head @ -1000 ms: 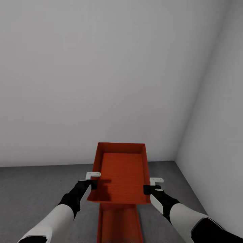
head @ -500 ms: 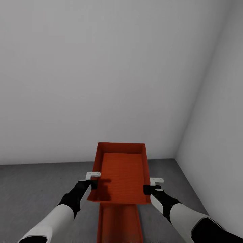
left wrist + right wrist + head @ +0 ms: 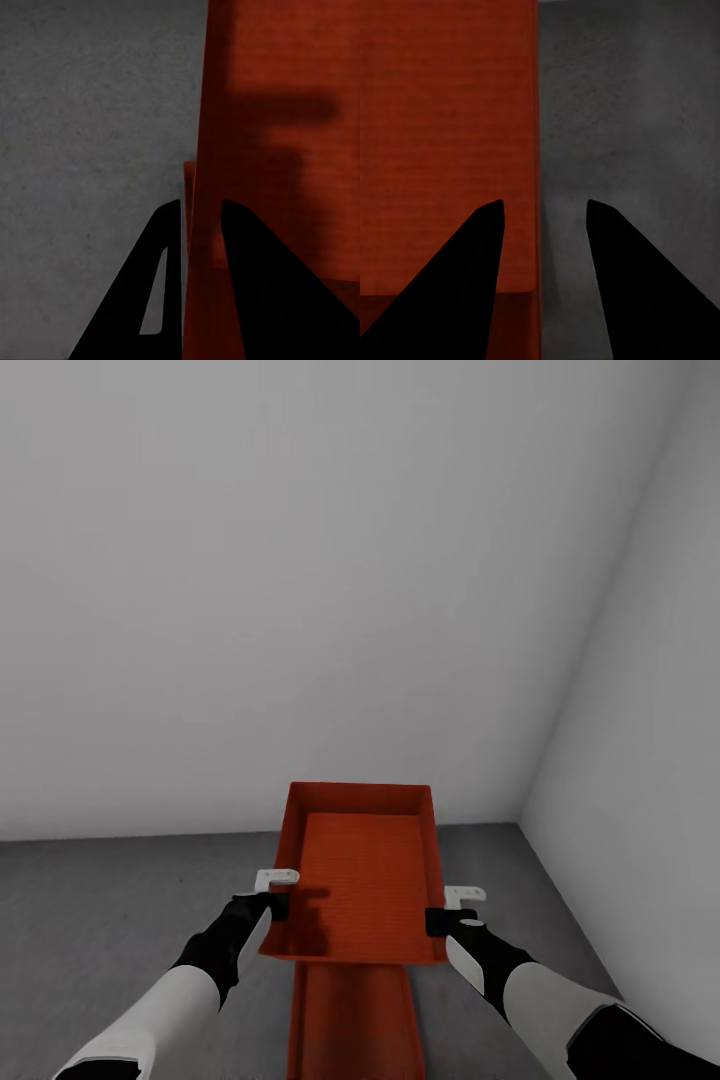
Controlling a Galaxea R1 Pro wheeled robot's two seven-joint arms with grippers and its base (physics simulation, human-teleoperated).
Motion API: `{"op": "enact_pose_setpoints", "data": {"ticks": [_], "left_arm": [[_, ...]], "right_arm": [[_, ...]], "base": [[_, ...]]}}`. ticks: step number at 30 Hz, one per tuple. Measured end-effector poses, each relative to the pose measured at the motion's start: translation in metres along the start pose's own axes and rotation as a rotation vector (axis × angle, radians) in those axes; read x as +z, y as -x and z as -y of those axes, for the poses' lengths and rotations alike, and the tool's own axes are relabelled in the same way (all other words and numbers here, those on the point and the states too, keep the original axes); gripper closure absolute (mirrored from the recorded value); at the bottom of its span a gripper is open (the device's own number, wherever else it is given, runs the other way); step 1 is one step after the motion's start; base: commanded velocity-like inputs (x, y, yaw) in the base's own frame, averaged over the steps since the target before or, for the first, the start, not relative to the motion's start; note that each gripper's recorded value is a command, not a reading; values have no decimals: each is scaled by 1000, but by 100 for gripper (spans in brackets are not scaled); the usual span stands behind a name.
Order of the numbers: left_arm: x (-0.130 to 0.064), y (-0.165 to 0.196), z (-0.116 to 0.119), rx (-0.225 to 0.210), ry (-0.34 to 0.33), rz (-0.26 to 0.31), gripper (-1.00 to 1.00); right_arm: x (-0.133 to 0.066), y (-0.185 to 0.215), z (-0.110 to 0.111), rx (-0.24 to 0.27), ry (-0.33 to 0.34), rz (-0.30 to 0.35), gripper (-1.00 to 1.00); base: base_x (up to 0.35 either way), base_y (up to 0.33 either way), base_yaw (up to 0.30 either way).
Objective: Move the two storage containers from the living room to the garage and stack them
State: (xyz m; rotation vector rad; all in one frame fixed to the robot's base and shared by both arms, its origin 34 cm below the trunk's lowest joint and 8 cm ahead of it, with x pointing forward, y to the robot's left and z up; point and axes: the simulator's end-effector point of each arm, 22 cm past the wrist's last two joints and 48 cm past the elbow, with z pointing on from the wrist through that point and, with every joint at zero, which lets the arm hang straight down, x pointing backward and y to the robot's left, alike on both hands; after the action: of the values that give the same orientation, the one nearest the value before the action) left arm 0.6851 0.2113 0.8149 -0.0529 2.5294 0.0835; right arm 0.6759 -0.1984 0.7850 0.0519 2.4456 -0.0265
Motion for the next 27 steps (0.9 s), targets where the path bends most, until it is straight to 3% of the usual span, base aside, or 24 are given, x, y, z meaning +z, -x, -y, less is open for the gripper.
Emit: {"op": "enact_pose_setpoints", "data": {"ticks": [27], "left_arm": [[38, -25, 3, 8, 0, -46, 100]], "right_arm": [[34, -29, 0, 1, -2, -46, 100]], "base": [[0, 0, 0]]}}
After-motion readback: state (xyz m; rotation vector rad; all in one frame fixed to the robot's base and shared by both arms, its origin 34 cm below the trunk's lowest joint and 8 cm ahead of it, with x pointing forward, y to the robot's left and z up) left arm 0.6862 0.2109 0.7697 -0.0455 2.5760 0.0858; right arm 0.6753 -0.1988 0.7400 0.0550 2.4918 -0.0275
